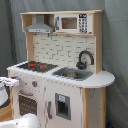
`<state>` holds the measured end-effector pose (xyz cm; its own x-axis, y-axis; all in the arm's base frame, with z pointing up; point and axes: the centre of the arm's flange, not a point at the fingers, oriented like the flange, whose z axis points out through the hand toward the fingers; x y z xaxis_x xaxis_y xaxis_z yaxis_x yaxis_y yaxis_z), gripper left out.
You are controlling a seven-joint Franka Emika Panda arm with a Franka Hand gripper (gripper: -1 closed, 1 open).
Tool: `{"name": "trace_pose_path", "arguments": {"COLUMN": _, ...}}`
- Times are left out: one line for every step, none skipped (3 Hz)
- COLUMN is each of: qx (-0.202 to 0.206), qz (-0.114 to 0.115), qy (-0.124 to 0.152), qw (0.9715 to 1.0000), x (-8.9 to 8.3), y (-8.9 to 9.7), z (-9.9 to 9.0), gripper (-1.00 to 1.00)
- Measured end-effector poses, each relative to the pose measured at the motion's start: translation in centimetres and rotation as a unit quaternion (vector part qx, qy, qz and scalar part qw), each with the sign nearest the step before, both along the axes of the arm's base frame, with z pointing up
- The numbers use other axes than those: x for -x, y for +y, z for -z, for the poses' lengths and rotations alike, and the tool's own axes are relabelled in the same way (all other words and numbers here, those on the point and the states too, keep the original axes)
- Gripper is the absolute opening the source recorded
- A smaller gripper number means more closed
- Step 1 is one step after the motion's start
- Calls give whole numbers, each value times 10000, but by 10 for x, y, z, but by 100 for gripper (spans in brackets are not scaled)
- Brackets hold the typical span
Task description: Play with the kitchen
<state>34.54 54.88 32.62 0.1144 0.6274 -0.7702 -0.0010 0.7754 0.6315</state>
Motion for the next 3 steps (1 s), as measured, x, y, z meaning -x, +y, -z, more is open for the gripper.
{"name": "trace_pose_path", "arguments": {"qx": -351, "qz": -176, "qy": 207, "qw": 9990, "x": 35, "y": 17, "z": 10, "gripper": 100}}
{"name": "trace_pose_path", "arguments": {"qx": -394, "qz": -157, "qy": 160, "qw": 9990, "x": 68, "y": 22, "z": 7, "gripper": 100}}
{"name": "trace_pose_path", "arguments": {"qx": -408, "qz": -89, "qy": 131, "qw": 9990, "x": 96, "y": 17, "z": 6, "gripper": 100}}
